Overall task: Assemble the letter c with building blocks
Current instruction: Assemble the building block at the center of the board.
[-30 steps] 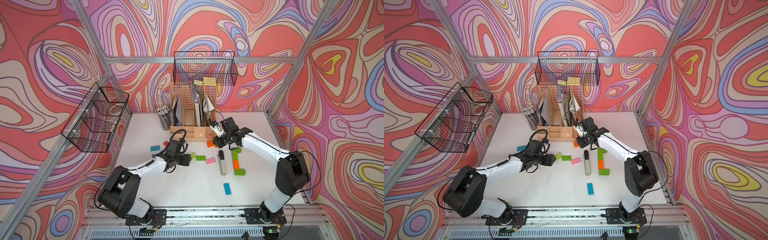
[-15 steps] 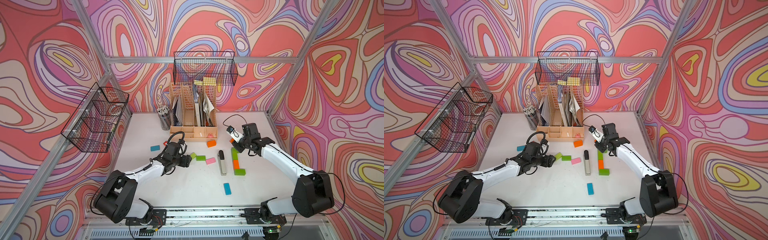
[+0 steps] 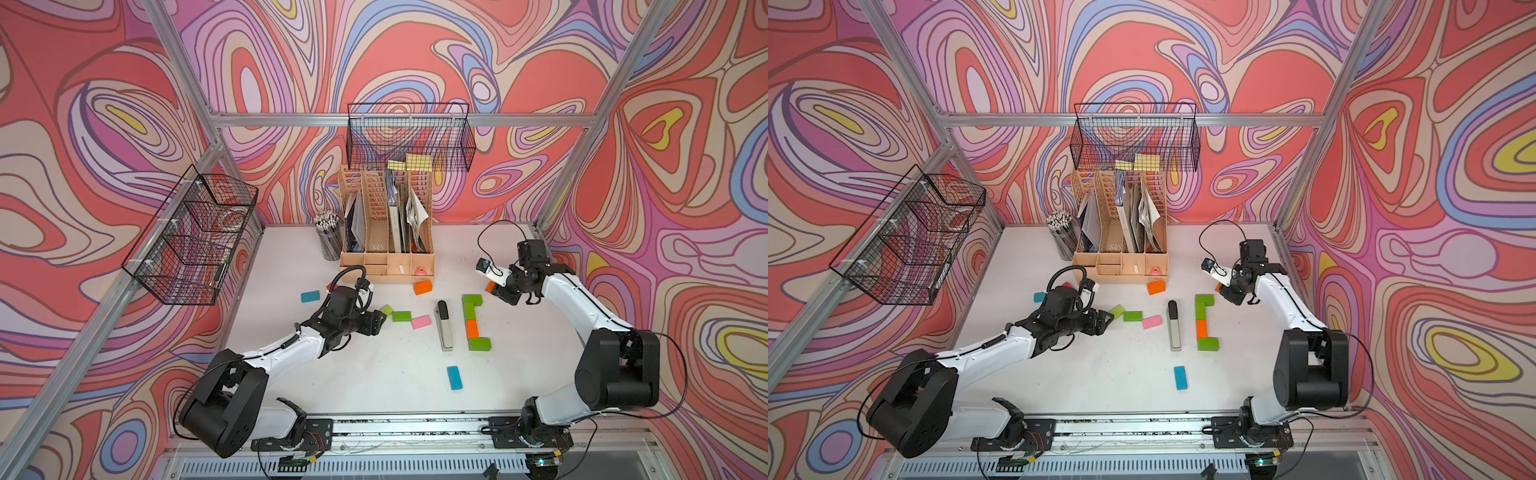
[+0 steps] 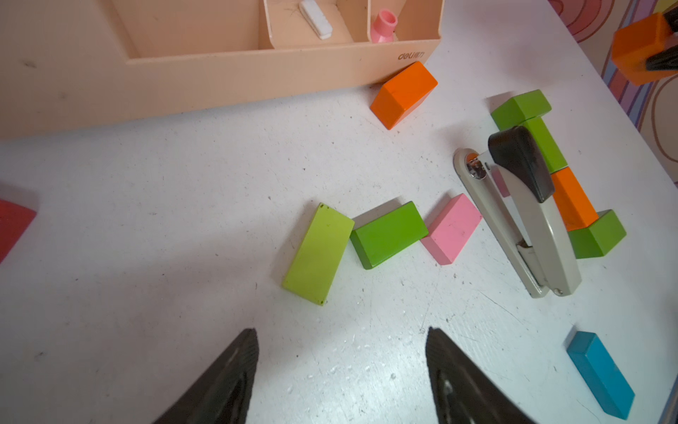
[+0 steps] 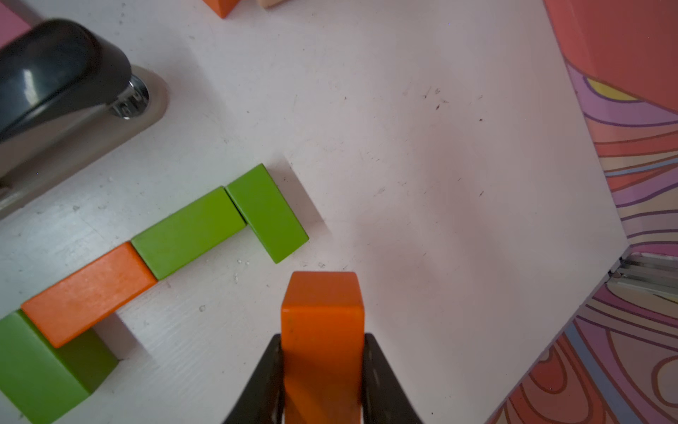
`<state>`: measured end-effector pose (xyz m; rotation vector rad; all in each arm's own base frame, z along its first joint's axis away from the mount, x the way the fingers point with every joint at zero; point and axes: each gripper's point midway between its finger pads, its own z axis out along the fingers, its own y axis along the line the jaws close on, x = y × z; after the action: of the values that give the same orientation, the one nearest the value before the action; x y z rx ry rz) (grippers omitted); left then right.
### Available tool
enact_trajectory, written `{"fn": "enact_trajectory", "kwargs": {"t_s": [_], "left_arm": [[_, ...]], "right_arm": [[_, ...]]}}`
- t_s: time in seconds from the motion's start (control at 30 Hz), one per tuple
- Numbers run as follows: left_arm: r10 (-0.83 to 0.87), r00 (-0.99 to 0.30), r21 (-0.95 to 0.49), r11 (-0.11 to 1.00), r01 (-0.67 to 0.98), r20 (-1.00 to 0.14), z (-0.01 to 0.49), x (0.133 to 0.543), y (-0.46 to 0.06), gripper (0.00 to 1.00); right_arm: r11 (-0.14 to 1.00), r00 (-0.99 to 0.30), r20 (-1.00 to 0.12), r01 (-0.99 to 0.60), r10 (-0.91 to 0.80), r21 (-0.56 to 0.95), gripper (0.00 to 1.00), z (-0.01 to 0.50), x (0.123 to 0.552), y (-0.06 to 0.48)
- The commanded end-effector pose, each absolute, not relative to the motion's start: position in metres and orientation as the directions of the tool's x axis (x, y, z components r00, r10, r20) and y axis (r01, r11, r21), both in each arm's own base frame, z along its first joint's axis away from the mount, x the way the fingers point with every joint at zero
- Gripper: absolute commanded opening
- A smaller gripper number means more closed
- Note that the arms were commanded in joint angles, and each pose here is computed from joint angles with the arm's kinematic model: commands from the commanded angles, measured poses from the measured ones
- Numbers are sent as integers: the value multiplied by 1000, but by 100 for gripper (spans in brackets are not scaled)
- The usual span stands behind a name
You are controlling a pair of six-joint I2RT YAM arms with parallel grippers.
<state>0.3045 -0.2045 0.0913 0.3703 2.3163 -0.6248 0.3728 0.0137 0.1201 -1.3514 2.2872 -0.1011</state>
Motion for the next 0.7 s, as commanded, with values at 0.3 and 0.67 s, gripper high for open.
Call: {"fn": "enact_trajectory", "kwargs": {"t_s": [0.3,0.67], "left_arm": [[80,-673,-320,835,448,-735,105,304,-203,74],[82,-681,-324,834,447,-728,103,305,-204,74]], "right_arm": [[324,-284,-230,-933,-931,-159,20,87,378,-5],[308,-282,-209,-945,-936,-109,18,54,378,-7]]}}
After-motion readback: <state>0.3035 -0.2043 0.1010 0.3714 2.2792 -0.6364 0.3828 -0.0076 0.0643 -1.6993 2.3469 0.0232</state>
